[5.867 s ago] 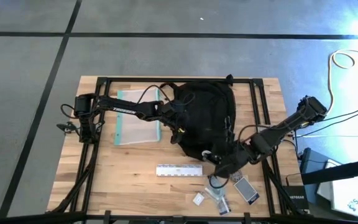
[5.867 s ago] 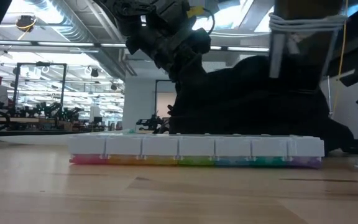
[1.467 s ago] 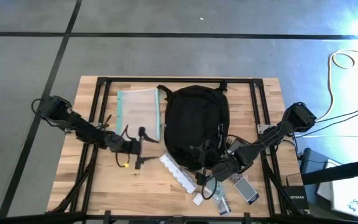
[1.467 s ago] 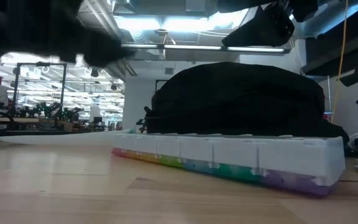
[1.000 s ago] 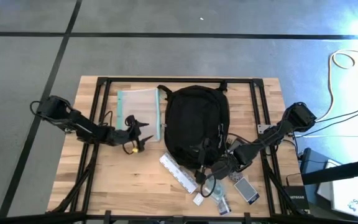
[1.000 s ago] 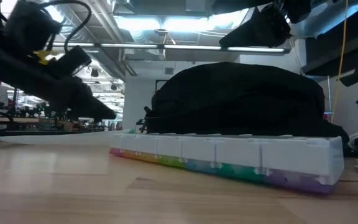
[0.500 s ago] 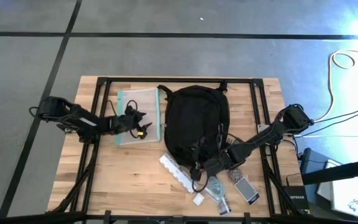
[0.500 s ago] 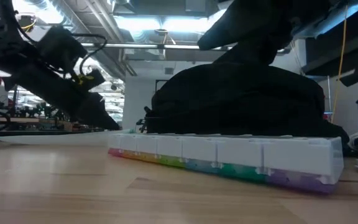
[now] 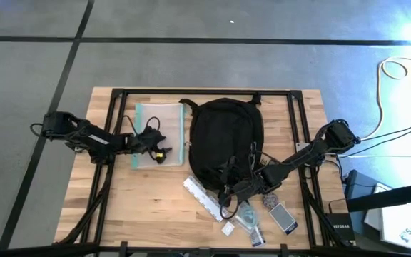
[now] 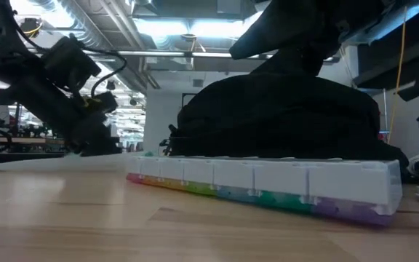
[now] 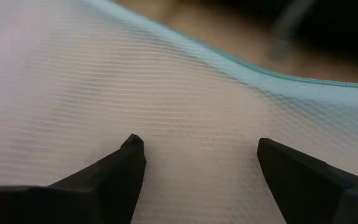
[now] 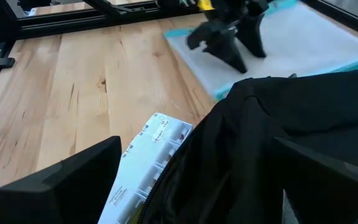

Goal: Unpack backpack
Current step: Open the transparent zipper bag

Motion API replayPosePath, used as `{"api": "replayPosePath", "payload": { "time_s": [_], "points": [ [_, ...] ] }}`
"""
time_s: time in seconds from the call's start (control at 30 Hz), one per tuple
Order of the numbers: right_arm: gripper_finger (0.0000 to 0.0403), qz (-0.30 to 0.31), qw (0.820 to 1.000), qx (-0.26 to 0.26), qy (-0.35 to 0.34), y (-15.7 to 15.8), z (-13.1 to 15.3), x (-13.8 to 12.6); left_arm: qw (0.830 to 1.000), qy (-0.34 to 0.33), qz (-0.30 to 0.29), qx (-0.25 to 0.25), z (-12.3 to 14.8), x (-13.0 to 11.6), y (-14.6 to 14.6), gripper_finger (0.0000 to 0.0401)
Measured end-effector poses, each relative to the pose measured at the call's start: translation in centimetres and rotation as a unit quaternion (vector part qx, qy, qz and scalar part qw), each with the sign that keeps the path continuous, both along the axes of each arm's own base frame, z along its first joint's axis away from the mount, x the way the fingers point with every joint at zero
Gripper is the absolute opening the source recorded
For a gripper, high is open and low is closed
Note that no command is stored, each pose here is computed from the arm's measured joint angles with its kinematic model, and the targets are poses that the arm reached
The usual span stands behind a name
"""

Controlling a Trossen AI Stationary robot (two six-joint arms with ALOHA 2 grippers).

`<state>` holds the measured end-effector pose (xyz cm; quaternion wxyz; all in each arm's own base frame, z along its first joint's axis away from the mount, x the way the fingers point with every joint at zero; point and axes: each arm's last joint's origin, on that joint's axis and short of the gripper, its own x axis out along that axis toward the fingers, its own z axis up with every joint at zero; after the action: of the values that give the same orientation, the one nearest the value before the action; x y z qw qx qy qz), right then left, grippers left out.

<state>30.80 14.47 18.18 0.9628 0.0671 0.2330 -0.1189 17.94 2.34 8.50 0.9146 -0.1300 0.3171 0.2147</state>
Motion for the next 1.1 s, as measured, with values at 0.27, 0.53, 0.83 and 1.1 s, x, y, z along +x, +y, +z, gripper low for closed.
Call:
{"api": "replayPosePath", "payload": {
  "time_s": [0.27, 0.53, 0.83, 1.1],
  "points": [
    [0.039, 0.0, 1.0, 0.0, 0.0, 0.0, 0.0, 0.0, 0.977, -0.014, -0.17, -0.132, 0.2, 0.3, -4.0, 0.0289],
    [0.039, 0.0, 1.0, 0.001, 0.0, 0.0, 0.0, 0.0, 0.95, -0.03, -0.228, -0.212, 1.2, -0.3, -5.8, 0.0289],
    [0.039, 0.0, 1.0, 0.0, 0.0, 0.0, 0.0, 0.0, 0.886, -0.042, -0.329, -0.325, 3.1, -1.1, -6.7, 0.0289],
    [0.039, 0.0, 1.0, 0.001, 0.0, 0.0, 0.0, 0.0, 0.889, -0.093, -0.336, -0.298, 4.5, -1.0, -6.6, 0.0289]
  ]
}}
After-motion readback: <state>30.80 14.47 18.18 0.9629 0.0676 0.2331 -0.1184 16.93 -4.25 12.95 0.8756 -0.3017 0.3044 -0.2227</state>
